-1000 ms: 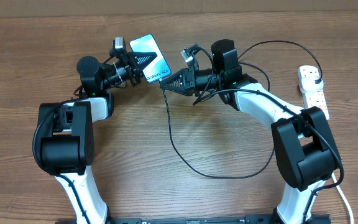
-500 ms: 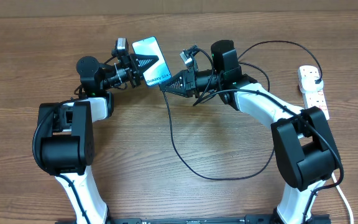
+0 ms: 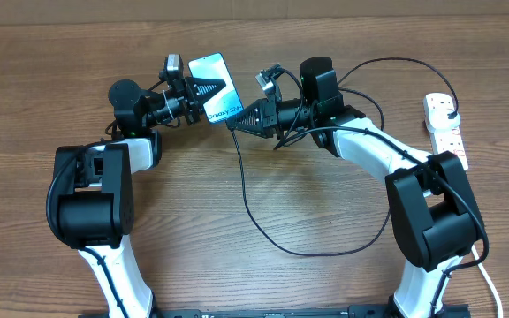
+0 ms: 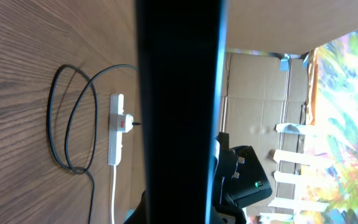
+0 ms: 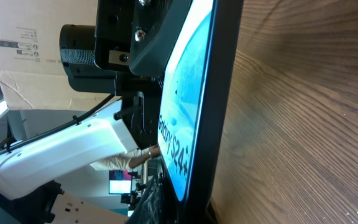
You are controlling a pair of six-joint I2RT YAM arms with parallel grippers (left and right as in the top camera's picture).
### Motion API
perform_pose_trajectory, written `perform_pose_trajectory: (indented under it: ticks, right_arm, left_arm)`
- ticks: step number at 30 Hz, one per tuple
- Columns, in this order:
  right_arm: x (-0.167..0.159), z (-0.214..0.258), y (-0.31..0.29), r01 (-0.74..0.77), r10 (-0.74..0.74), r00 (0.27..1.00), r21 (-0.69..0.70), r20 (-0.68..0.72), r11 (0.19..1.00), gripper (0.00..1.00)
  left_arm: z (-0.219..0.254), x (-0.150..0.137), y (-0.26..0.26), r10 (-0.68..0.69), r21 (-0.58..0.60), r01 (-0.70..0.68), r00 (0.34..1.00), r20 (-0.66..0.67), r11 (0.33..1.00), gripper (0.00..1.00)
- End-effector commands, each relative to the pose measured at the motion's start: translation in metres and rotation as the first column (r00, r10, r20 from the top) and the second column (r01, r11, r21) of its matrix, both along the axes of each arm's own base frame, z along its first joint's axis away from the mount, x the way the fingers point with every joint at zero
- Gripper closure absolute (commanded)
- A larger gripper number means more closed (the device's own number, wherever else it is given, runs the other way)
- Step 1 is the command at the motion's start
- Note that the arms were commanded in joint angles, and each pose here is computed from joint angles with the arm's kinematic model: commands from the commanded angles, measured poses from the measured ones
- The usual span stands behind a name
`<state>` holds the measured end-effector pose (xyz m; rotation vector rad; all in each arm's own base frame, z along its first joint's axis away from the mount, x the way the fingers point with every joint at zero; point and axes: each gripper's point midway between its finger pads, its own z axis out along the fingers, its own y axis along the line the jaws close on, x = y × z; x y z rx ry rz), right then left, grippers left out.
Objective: Plug charger to phone and switch on socket
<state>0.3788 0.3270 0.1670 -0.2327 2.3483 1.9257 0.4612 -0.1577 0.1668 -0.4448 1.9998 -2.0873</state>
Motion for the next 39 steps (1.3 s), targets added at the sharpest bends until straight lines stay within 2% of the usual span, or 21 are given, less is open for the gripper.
perform_pose_trajectory:
  ticks: [1, 11, 20, 22, 26, 28, 30, 33, 37, 39]
  right_arm:
    - [0.033, 0.012, -0.011, 0.156, -0.153, 0.985, -0.035, 0.083, 0.987, 0.96]
    - [0.035, 0.011, -0.012, 0.166, -0.161, 0.981, -0.041, 0.104, 0.985, 0.96]
    - [0.015, 0.019, -0.008, 0.040, -0.041, 0.990, 0.009, 0.135, 0.999, 0.96]
    - [0.010, 0.022, -0.008, 0.006, -0.010, 0.991, 0.024, 0.135, 1.000, 0.70]
    - [0.002, 0.027, -0.007, -0.039, 0.032, 0.987, 0.044, 0.156, 0.998, 0.51]
    - [-0.003, 0.034, -0.007, -0.067, 0.056, 0.984, 0.059, 0.166, 0.996, 0.36]
    - [-0.008, 0.044, -0.009, -0.095, 0.078, 0.976, 0.075, 0.203, 0.993, 0.30]
    - [-0.017, 0.071, -0.017, -0.128, 0.095, 0.956, 0.102, 0.276, 0.987, 0.13]
    - [-0.022, 0.098, -0.037, -0.112, 0.071, 0.934, 0.097, 0.351, 0.989, 0.10]
    - [-0.021, 0.102, -0.048, -0.066, 0.037, 0.927, 0.065, 0.373, 0.996, 0.04]
  left_arm:
    - [0.002, -0.031, -0.017, -0.190, 0.020, 0.189, 0.981, 0.027, 0.982, 0.95]
    - [0.002, -0.032, -0.017, -0.193, 0.012, 0.193, 0.981, 0.004, 0.981, 0.96]
    - [0.003, -0.022, -0.014, -0.136, 0.009, 0.136, 0.991, 0.011, 0.991, 0.95]
    - [0.003, -0.020, -0.014, -0.122, 0.008, 0.122, 0.992, 0.014, 0.993, 0.95]
    - [0.004, -0.016, -0.013, -0.103, 0.008, 0.103, 0.994, 0.019, 0.995, 0.96]
    - [0.004, -0.015, -0.012, -0.093, 0.009, 0.092, 0.995, 0.024, 0.996, 0.96]
    - [0.004, -0.013, -0.012, -0.084, 0.012, 0.083, 0.996, 0.034, 0.996, 0.95]
    - [0.004, -0.012, -0.011, -0.078, 0.025, 0.076, 0.995, 0.067, 0.997, 0.96]
    - [-0.001, -0.019, -0.014, -0.118, 0.060, 0.111, 0.985, 0.126, 0.992, 0.96]
    - [-0.004, -0.025, -0.018, -0.156, 0.082, 0.144, 0.975, 0.159, 0.986, 0.96]
